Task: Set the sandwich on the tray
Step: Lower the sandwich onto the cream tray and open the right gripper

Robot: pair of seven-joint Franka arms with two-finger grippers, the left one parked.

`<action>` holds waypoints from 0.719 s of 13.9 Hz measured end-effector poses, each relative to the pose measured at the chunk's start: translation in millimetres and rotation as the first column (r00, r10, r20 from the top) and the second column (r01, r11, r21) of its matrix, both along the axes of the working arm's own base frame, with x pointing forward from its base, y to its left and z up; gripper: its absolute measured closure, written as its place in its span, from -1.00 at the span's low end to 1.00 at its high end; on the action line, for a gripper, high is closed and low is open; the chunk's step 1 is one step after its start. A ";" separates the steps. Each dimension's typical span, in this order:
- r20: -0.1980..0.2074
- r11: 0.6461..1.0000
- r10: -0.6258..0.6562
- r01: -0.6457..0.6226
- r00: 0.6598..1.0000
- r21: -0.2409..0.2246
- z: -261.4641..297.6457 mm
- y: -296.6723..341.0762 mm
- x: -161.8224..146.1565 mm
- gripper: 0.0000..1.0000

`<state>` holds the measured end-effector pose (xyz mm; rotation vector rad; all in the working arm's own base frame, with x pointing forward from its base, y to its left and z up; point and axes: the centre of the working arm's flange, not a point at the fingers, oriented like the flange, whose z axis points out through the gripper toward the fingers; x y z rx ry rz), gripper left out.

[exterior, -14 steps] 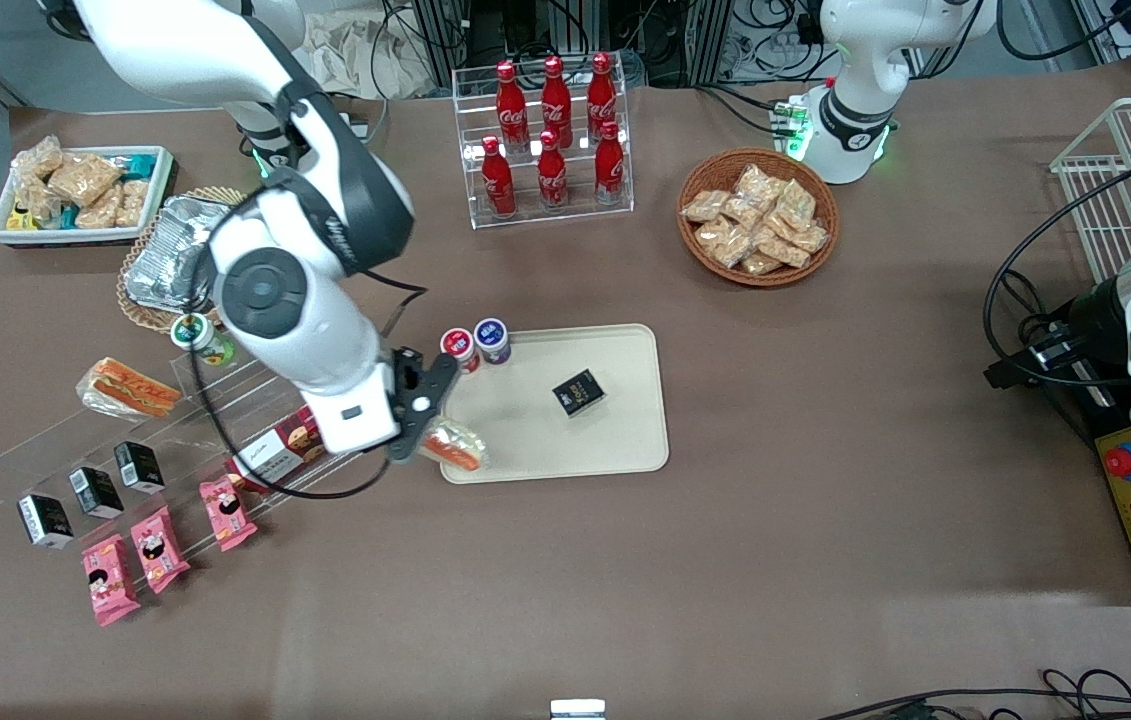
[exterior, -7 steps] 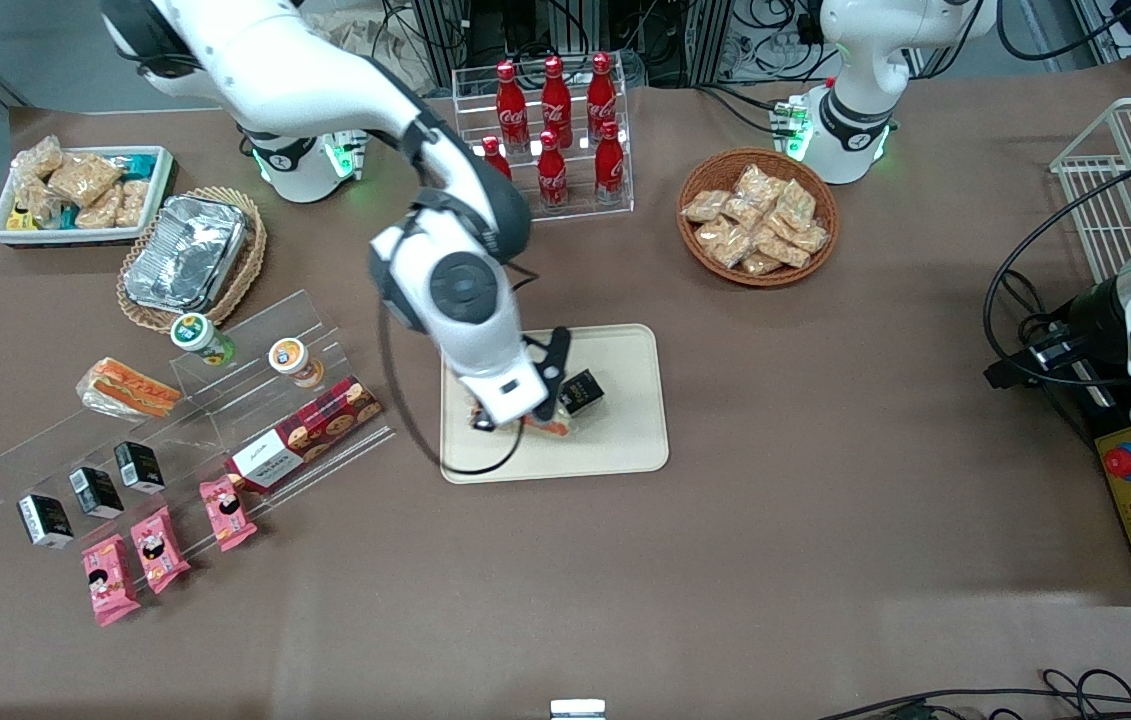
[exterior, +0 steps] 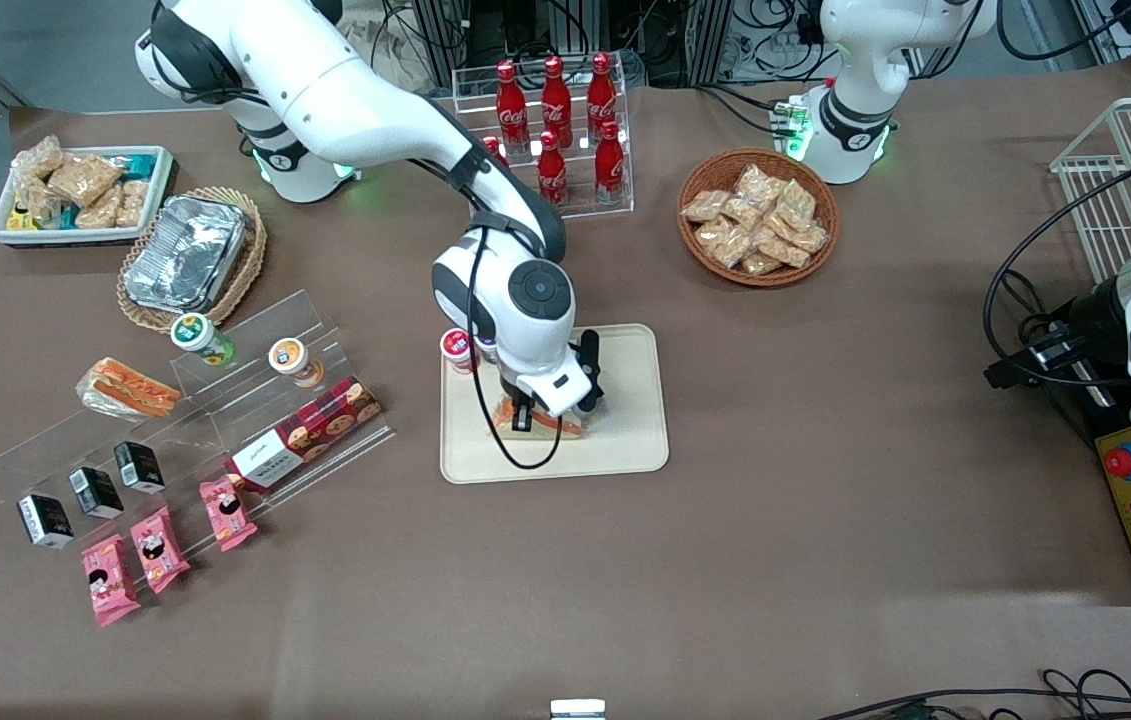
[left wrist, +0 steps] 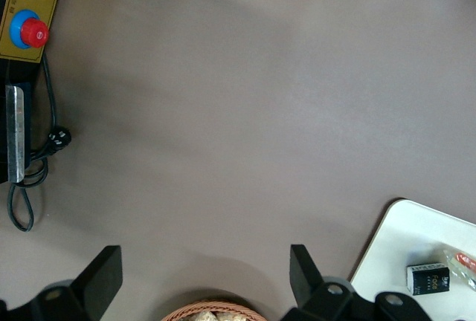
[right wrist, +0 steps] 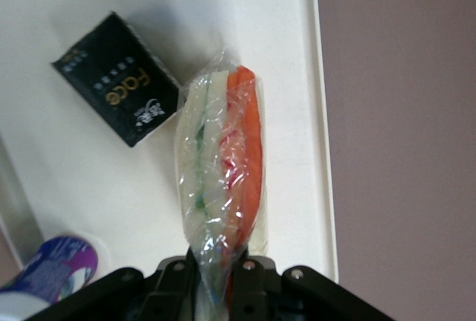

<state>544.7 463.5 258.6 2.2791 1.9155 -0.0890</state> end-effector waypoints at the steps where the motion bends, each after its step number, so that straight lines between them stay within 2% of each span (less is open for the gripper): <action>1: 0.002 0.999 -0.040 0.040 0.999 -0.002 -5.4 -0.9 0.2 0.66; 3: 0.015 0.995 -0.095 0.095 0.995 -0.004 -10.8 -0.8 0.1 0.59; 4: 0.025 0.995 -0.104 0.105 0.994 -0.005 -10.1 -0.3 0.5 0.45; 10: 0.092 0.989 -0.143 0.139 0.985 0.049 40.6 -2.9 14.8 -0.66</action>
